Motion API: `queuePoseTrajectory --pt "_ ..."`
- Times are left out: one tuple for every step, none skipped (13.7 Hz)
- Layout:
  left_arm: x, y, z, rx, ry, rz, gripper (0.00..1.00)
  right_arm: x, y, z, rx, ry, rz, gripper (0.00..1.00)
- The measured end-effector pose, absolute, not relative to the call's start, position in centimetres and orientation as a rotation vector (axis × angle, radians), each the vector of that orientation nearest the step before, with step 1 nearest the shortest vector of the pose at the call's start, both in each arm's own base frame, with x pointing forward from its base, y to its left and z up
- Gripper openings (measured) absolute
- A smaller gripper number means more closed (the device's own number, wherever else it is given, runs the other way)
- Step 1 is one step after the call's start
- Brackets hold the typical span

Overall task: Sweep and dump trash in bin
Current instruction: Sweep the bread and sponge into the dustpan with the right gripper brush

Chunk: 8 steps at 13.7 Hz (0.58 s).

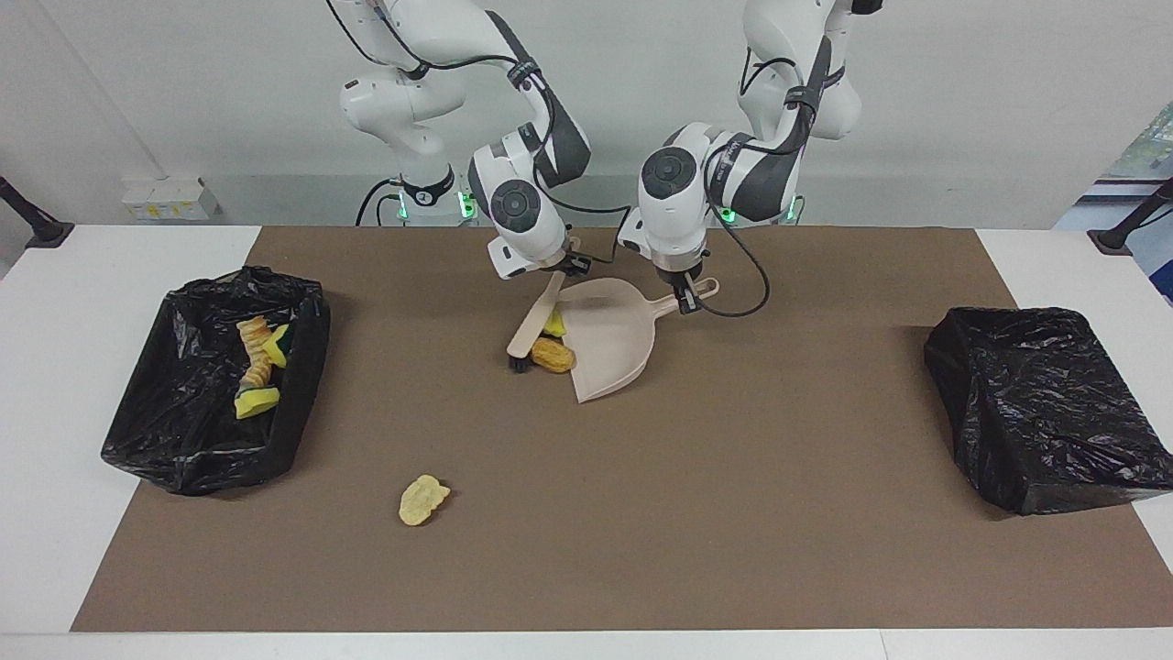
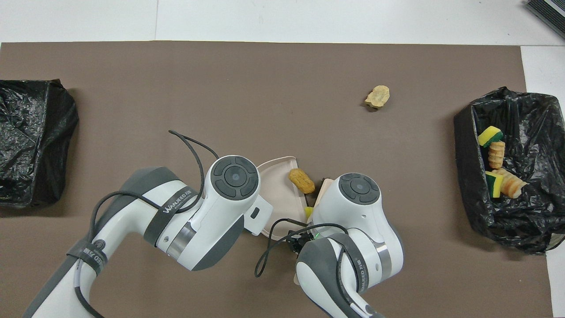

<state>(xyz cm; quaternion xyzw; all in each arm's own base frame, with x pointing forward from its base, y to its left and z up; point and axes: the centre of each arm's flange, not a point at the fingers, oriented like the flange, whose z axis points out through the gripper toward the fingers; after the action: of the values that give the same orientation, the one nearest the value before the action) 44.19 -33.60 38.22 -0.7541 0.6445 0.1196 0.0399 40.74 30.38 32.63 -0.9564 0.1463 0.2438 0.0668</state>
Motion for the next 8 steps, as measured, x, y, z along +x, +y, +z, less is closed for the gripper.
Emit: queuePoseTrajectory --pt "44.3 -33.6 38.2 -2.31 1.976 0.355 0.33 40.7 30.5 32.7 -2.88 0.329 0.719 0.27" --pt "44.4 -33.7 38.1 -2.309 1.98 0.335 0.33 40.8 30.5 32.8 -2.872 0.215 0.702 0.27" --pt "44.4 -33.7 37.9 -2.31 1.983 0.31 0.33 41.0 30.7 33.1 -2.855 0.078 0.677 0.27" --pt "44.4 -33.8 37.7 -2.311 1.986 0.292 0.33 41.2 30.9 33.5 -2.831 -0.059 0.646 0.27" --pt "44.5 -33.8 37.6 -2.312 1.988 0.271 0.33 41.4 31.2 34.0 -2.805 -0.18 0.615 0.27" --pt "44.7 -33.8 37.5 -2.316 1.986 0.245 0.33 41.7 31.4 34.5 -2.784 -0.267 0.589 0.27" --pt "44.9 -33.7 37.5 -2.332 1.97 0.219 0.33 41.9 31.5 35.2 -2.767 -0.324 0.578 0.27" --pt "45.1 -33.6 37.4 -2.364 1.931 0.207 0.33 42.2 31.5 36.0 -2.755 -0.355 0.584 0.27"
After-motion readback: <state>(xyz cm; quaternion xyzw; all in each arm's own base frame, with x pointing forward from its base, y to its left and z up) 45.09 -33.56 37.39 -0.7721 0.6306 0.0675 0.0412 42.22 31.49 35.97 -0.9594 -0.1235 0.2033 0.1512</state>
